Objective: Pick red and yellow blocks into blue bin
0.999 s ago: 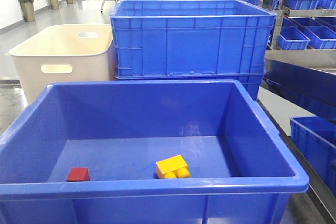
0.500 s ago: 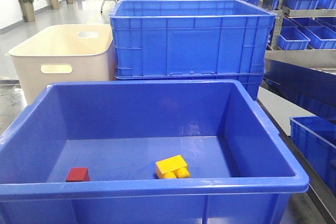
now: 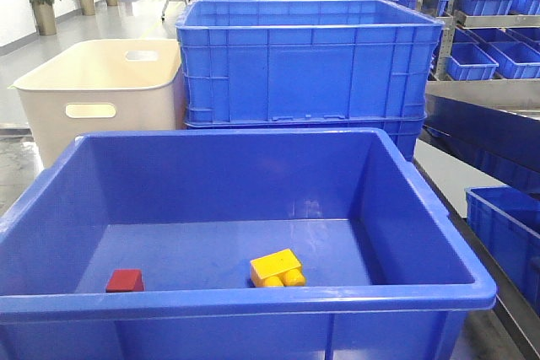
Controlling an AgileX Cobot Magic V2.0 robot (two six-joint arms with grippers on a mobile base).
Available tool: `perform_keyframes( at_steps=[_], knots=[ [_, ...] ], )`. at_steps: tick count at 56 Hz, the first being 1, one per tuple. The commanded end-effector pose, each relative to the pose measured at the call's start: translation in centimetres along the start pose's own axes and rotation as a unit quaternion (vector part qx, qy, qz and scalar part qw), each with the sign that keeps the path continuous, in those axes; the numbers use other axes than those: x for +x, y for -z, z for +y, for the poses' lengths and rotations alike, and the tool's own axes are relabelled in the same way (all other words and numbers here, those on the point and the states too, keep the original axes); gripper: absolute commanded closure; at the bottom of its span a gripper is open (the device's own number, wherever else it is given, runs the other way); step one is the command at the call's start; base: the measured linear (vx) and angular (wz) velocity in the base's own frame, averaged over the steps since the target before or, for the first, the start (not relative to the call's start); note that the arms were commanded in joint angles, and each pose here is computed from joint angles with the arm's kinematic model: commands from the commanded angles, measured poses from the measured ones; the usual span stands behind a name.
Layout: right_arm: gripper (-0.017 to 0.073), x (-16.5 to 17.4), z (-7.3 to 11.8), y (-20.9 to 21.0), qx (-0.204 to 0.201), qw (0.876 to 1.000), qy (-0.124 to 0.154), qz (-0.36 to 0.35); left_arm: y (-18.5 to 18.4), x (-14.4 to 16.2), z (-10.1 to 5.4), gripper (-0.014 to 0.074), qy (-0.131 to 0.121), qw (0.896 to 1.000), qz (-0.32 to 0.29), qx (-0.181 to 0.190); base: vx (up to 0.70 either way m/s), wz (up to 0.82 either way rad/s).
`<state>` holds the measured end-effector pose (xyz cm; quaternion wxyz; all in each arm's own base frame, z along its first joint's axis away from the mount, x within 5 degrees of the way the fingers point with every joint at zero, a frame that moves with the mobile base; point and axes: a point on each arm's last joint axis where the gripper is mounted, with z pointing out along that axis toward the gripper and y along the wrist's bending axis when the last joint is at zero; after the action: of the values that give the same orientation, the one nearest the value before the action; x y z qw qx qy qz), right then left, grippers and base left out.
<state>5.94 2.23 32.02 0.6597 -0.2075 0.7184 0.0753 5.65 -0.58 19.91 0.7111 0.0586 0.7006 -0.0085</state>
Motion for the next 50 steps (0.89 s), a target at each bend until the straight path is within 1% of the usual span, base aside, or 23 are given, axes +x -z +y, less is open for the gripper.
perform_keyframes(
  at_steps=[1,7,11,13,16,18,20,22,26,30,34,38,39,50],
  knots=[
    [0.0569,-1.5,-0.2,0.1,0.004,0.999,0.008,-0.05,0.1,-1.3,0.2,0.06,0.004,0.999,-0.05,-0.011,0.0,0.0],
    [0.0569,-1.2,-0.1,0.0,0.003,0.999,0.01,-0.048,0.1,-1.3,0.2,0.06,0.004,0.999,-0.05,-0.011,0.0,0.0],
    [0.0569,-0.1,0.1,-0.5,0.004,0.999,0.008,-0.042,0.1,-1.3,0.2,0.06,0.004,0.999,-0.05,-0.011,0.0,0.0],
    [0.0569,0.7,0.2,-0.8,0.01,0.999,0.003,-0.035,0.1,-1.3,0.2,0.06,0.004,0.999,-0.05,-0.011,0.0,0.0],
    [0.0569,2.3,0.2,-1.2,0.028,0.999,-0.012,-0.023,0.1,-1.3,0.2,0.06,0.004,0.999,-0.05,-0.011,0.0,0.0],
    [0.0569,3.3,0.1,-1.3,0.044,0.998,-0.027,-0.02,0.1,-1.3,0.2,0.06,0.004,0.999,-0.05,-0.011,0.0,0.0],
    [0.0569,4.1,0.0,-1.2,0.062,0.997,-0.042,-0.028,0.1,-1.3,0.2,0.06,0.004,0.999,-0.05,-0.011,0.0,0.0],
    [0.0569,5.1,-0.1,-1.2,0.083,0.995,-0.05,-0.031,0.1,-1.3,0.2,0.06,0.004,0.999,-0.05,-0.011,0.0,0.0],
    [0.0569,6.7,-0.2,-0.9,0.125,0.989,-0.06,-0.057,0.1,-1.3,0.2,0.06,0.004,0.999,-0.05,-0.011,0.0,0.0],
    [0.0569,8.2,-0.3,-0.4,0.167,0.98,-0.066,-0.084,0.1,-1.3,0.2,0.06,0.004,0.999,-0.05,-0.011,0.0,0.0],
    [0.0569,9.7,-0.2,-0.1,0.199,0.971,-0.069,-0.116,0.1,-1.3,0.2,0.06,0.004,0.999,-0.05,-0.011,0.0,0.0],
    [0.0569,11.0,-0.1,0.1,0.219,0.963,-0.064,-0.145,0.1,-1.3,0.2,0.06,0.004,0.999,-0.05,-0.011,0.0,0.0],
    [0.0569,11.0,-0.2,0.1,0.224,0.962,-0.065,-0.141,0.1,-1.3,0.2,0.06,0.004,0.999,-0.05,-0.011,0.0,0.0],
    [0.0569,10.9,-0.2,0.1,0.226,0.962,-0.062,-0.14,0.1,-1.3,0.2,0.06,0.004,0.999,-0.05,-0.011,0.0,0.0]
  ],
)
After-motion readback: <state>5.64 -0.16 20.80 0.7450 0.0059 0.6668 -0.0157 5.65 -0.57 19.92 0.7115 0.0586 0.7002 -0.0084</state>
